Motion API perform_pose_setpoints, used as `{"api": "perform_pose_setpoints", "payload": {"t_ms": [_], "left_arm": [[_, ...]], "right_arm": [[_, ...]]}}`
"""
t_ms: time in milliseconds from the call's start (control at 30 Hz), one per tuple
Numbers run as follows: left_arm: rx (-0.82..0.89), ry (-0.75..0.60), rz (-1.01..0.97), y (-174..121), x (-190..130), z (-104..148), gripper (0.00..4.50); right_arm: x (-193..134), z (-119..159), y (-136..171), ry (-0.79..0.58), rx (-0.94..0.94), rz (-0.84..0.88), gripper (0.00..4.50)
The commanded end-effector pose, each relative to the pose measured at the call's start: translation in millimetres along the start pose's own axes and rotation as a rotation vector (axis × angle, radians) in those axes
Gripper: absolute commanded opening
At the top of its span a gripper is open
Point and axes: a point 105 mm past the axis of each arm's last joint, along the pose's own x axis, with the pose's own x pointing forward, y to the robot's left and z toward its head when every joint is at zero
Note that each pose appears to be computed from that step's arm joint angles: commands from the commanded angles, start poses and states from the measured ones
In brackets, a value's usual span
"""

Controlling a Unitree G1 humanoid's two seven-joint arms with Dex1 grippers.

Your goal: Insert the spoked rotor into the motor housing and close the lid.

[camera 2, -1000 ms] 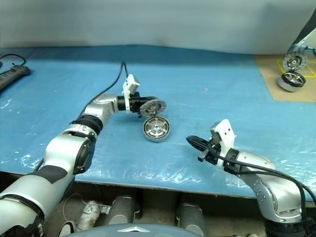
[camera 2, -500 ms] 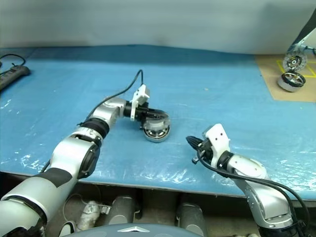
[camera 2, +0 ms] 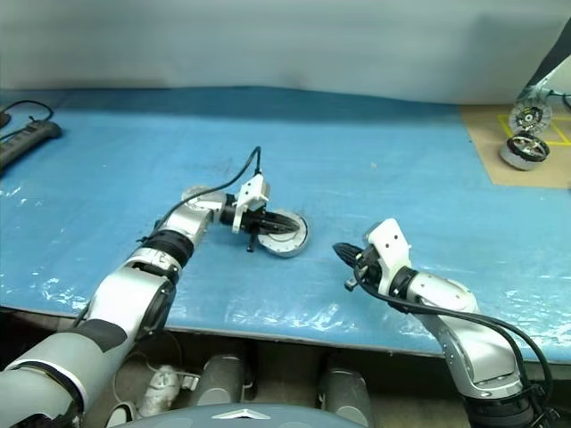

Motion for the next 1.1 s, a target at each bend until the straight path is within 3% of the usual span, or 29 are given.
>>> {"api": "perform_pose_setpoints", "payload": {"t_ms": [33, 200, 333, 433, 567, 800, 1100], "left_arm": [[-0.148, -0.204, 0.110, 23, -16, 35, 0.03], [-0.204, -0.311, 0.185, 32, -50, 49, 0.03], [-0.178, -0.286, 0.255, 29, -69, 39, 0.03], [-0.111, -0.246, 0.299, 11, -81, 25, 0.00], [-0.009, -0.157, 0.253, -32, -83, 9, 0.00], [-0.023, -0.135, 0.347, -55, -97, 3, 0.00], [-0.065, -0.028, 0.367, -71, -103, -41, 0.00]], "right_arm": [[3, 26, 3, -0.100, -0.010, 0.050, 0.00], [16, 50, 2, -0.135, -0.044, 0.136, 0.00], [30, 70, -1, -0.165, -0.098, 0.166, 0.00], [50, 65, 3, -0.121, -0.162, 0.208, 0.59], [61, 69, 17, -0.151, -0.124, 0.313, 1.93], [69, 65, 23, -0.127, -0.099, 0.429, 4.46], [99, 56, 14, -0.093, -0.101, 0.416, 4.46]]}}
